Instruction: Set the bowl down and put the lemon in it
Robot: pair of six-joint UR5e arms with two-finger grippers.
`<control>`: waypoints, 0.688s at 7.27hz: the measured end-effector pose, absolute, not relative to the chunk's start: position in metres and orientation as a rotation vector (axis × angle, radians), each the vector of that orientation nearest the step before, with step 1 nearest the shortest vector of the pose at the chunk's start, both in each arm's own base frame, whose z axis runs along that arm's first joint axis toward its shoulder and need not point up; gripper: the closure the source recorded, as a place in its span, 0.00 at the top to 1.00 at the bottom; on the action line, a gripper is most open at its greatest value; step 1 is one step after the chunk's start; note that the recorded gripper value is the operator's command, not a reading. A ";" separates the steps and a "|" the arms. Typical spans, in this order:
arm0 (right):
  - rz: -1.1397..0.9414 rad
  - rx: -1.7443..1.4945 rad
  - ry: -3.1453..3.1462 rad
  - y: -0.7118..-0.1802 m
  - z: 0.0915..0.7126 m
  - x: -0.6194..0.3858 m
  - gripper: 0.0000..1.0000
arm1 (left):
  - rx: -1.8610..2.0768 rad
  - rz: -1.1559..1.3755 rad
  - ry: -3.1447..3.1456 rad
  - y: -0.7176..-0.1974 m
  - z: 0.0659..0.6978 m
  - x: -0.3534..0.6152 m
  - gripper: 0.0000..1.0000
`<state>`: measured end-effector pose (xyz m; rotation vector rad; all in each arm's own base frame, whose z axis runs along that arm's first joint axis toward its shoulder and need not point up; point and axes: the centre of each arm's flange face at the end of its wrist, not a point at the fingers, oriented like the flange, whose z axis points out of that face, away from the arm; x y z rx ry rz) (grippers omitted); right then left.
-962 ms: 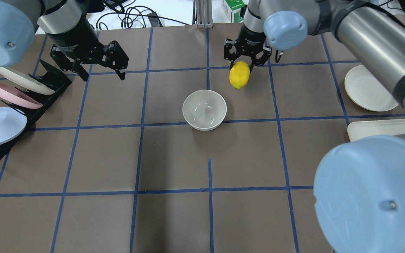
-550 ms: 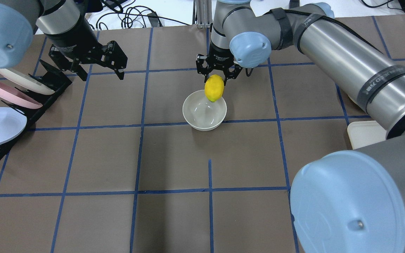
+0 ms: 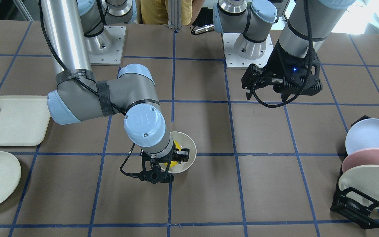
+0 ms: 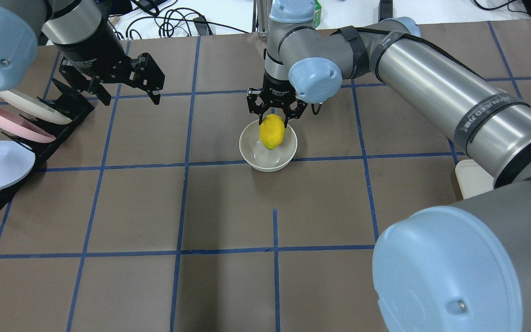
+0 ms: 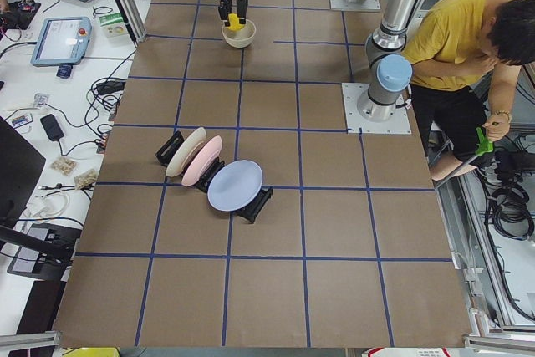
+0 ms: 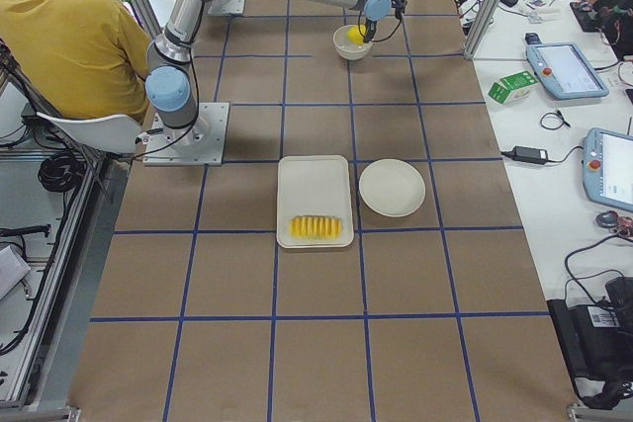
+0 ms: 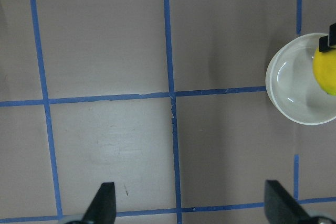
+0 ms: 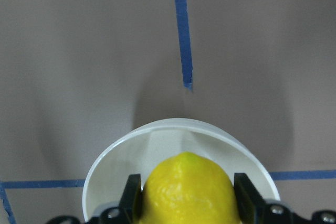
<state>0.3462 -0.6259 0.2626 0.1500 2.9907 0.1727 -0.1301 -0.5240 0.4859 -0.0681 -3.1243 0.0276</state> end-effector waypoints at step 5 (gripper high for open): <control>0.261 0.149 2.998 -0.609 0.229 0.346 0.48 | -0.057 0.024 -3.115 -0.526 0.484 -0.127 1.00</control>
